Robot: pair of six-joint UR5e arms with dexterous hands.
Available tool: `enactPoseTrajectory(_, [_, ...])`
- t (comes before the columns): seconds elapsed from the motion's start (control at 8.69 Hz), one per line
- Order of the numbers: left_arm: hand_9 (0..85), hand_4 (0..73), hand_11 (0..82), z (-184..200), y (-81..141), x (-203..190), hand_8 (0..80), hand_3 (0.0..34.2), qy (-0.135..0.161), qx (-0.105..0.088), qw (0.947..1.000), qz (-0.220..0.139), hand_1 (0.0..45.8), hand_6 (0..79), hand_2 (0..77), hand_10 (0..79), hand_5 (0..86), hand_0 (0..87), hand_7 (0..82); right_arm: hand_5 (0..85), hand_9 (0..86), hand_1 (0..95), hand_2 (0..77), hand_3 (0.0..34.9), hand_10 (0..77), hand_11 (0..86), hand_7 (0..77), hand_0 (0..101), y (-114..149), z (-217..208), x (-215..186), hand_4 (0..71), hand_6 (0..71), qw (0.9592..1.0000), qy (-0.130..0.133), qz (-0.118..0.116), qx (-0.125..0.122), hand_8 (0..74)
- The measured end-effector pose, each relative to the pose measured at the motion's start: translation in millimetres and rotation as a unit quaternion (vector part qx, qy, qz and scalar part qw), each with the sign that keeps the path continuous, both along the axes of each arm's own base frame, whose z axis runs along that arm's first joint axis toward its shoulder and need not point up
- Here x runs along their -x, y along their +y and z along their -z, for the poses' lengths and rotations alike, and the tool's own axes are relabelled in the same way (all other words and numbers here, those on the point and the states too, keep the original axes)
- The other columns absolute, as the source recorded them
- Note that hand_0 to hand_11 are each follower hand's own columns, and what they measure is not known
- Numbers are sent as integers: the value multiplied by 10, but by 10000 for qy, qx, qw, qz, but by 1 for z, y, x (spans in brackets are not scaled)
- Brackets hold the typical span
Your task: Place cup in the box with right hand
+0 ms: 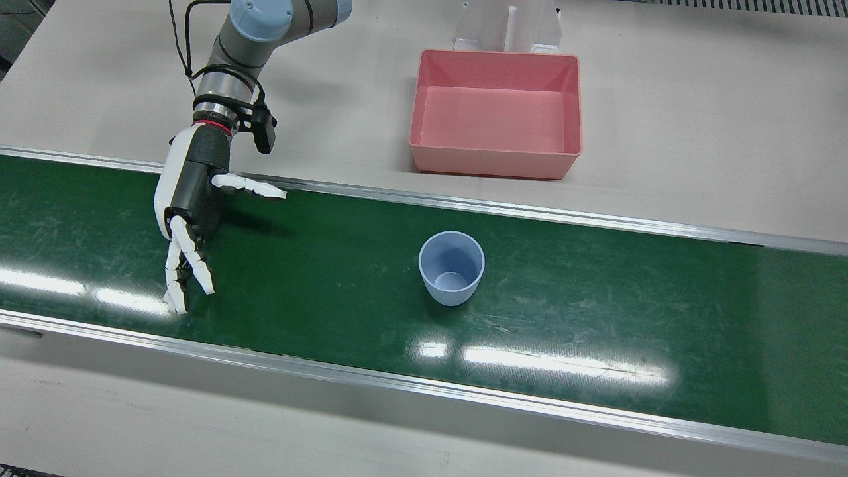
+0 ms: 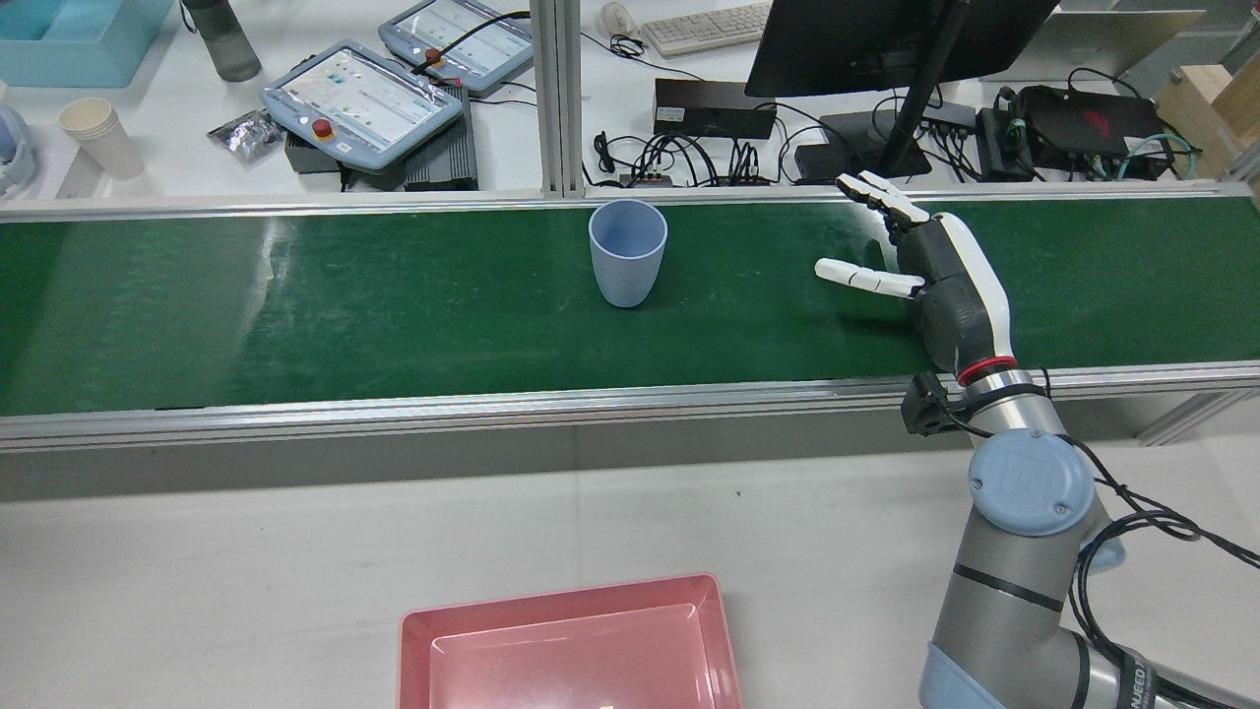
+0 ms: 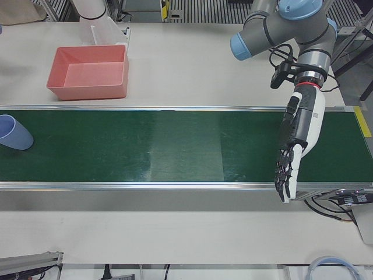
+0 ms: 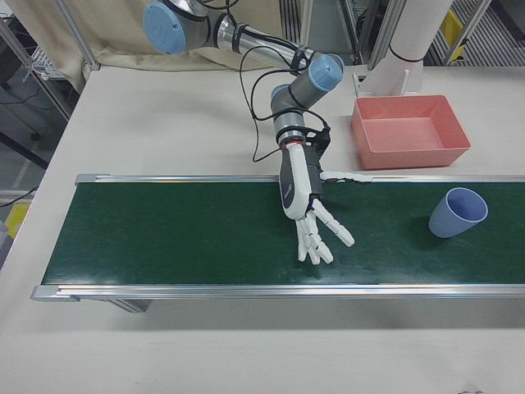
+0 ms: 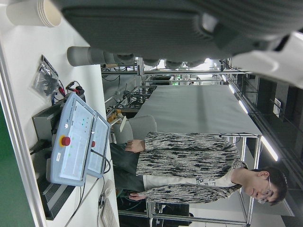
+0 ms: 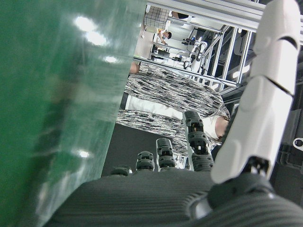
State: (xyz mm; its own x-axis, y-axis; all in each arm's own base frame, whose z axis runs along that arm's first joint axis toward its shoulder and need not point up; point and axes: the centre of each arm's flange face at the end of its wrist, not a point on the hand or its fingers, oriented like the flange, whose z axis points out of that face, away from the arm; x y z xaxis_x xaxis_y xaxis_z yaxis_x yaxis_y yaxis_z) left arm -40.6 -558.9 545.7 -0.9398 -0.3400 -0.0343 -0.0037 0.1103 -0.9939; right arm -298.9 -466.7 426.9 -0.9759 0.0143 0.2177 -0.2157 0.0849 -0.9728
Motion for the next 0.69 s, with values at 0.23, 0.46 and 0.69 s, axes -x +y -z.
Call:
enactPoseTrajectory(0.23, [0,11,0,0,0,0,0,0,0,-1,10000,-1,5,5,11,0,0,0,0,49,76,164,98,2,5,5,180,482,1,-2,1,65,44,10000,21,19,12,38])
enactPoseTrajectory(0.46, [0,11,0,0,0,0,0,0,0,1,10000,-2,5,0,11,0,5,0,0,44,82,164,98,2,5,5,185,482,3,-4,6,38,38,10000,48,53,25,38])
enactPoseTrajectory(0.69, [0,11,0,0,0,0,0,0,0,1,10000,-2,5,5,11,0,5,0,0,49,76,164,98,2,5,5,180,481,4,-5,8,60,44,10000,63,69,34,38])
